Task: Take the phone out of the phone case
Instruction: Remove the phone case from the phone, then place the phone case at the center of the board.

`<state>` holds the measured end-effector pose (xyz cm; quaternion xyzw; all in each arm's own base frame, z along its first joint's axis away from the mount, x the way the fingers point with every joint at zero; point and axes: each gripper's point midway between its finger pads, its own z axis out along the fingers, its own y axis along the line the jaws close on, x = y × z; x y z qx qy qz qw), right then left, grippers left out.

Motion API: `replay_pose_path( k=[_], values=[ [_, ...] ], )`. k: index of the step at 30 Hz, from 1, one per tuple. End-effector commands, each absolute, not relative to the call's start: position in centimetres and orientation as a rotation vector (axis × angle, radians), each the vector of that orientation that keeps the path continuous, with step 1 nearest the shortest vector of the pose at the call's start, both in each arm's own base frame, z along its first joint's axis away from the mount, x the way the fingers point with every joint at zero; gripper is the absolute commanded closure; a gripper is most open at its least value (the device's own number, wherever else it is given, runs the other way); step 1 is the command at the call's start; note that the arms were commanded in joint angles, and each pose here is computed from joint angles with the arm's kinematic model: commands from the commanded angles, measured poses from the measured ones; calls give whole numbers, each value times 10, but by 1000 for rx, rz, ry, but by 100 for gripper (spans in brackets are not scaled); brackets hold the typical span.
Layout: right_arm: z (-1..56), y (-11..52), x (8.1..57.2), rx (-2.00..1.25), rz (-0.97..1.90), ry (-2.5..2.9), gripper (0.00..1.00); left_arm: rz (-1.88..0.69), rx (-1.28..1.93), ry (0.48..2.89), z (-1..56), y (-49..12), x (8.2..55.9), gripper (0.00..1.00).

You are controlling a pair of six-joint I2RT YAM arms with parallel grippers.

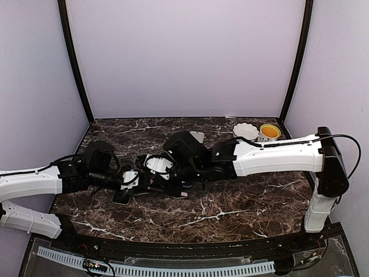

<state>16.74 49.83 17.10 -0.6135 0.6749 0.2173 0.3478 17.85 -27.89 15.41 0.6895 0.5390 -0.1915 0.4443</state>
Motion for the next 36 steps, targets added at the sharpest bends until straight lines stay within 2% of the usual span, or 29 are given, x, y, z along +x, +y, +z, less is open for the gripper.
replay_pose_path(
  k=[1,18,31,36],
  values=[
    [129,473,151,-1704,491,1847,100,-392,1555,1094,224,-292,192,100],
    [138,443,200,-1433,443,2000,100,-368,1546,1042,230,-288,188,100],
    [141,420,196,-1387,448,2030,100,-273,1508,1091,231,-282,204,100],
    [149,398,221,-1229,433,2091,100,-256,1506,1090,231,-281,205,100]
  ],
)
